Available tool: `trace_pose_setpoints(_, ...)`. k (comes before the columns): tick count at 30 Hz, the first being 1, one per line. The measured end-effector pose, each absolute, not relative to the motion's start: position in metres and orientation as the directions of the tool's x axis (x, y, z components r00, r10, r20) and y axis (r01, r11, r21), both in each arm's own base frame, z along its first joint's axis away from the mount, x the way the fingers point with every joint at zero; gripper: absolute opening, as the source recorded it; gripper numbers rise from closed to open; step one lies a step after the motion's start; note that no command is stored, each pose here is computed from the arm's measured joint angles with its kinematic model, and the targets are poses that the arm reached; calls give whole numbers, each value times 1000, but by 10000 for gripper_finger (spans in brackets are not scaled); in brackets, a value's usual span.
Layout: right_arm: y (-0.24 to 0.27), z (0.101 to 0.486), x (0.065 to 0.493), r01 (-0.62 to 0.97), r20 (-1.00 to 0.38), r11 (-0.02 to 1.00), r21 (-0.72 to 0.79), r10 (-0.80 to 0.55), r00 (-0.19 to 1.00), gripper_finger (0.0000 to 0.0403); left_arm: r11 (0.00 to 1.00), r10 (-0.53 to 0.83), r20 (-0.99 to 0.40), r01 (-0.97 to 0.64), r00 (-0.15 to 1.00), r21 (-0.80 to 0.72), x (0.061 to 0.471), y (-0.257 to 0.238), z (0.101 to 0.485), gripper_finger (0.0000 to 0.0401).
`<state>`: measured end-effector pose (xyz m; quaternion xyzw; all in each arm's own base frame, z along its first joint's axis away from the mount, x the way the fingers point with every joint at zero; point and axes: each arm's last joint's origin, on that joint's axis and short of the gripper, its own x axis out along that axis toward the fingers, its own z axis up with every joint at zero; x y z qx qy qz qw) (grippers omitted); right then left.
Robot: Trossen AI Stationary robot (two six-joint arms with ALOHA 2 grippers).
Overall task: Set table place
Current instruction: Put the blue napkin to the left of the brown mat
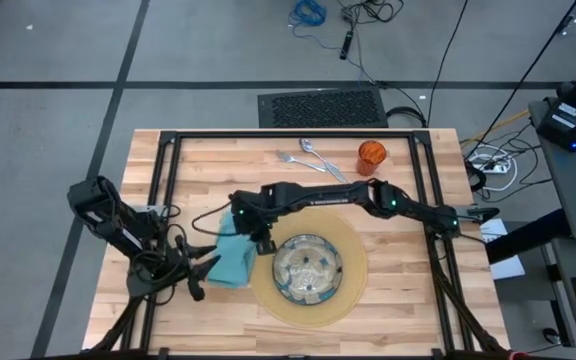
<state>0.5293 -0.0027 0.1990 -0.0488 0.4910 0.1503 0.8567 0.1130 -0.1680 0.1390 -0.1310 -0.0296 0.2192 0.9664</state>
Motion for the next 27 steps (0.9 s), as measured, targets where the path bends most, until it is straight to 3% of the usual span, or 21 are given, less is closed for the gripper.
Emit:
trace_pose_setpoints(6,-15,203,538,-293,-788,950,107,261,557,93,886,315,-72,-321,946,-335,118,-144,110,104)
trace_pose_setpoints(8,-15,204,540,-287,-773,952,110,263,577,93,869,227,-248,-311,942,-384,126,-133,89,98)
trace_pose_setpoints(10,-15,204,541,-286,-769,952,111,265,581,93,847,183,-498,-393,848,-357,135,-128,74,96)
trace_pose_setpoints(16,-16,198,540,-284,-777,953,110,261,573,93,886,210,-709,-438,673,-153,162,-141,94,96)
trace_pose_setpoints(20,-16,195,540,-287,-775,951,117,268,572,93,902,200,-747,-417,635,-113,164,-142,103,96)
trace_pose_setpoints(27,15,177,544,-394,-698,890,231,434,570,93,903,184,-751,-412,634,-126,158,-137,117,96)
